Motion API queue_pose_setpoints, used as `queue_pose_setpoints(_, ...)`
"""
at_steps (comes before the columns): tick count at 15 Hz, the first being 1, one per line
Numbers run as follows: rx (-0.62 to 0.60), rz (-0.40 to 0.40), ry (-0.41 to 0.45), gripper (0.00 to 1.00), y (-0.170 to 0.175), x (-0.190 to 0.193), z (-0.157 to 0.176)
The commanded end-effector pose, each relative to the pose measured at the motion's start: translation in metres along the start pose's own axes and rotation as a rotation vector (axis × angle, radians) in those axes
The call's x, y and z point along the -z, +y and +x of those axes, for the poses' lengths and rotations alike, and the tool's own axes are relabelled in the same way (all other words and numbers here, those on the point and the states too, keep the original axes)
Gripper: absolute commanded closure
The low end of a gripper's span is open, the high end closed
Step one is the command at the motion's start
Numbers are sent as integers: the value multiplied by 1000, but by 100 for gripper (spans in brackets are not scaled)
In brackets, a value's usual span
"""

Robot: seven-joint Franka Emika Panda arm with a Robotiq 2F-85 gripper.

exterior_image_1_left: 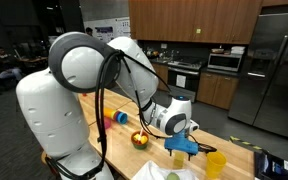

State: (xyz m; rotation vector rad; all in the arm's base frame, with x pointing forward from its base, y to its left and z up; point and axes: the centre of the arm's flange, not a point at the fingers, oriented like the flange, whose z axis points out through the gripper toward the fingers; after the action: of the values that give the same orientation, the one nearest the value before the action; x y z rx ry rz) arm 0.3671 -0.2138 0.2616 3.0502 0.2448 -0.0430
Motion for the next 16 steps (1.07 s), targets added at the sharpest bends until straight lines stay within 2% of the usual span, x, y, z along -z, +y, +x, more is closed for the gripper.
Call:
queue_pose_setpoints(1,0,0,0,0,0,0,0)
queue_pose_setpoints(4,22,-16,-10,0,-4,-4,-2)
queue_pose_setpoints(7,70,-71,-63,0,-8,-10,-10)
queue_pose_setpoints(11,64,-103,-120,0,-15,-21,-21)
queue_pose_setpoints(12,64,-93,-130,0,-17,-23,-23)
queue_pose_setpoints(14,97,4,-166,0,-23,-30,-26)
queue_pose_setpoints(16,72,56,-199,0,-28,-40,-32)
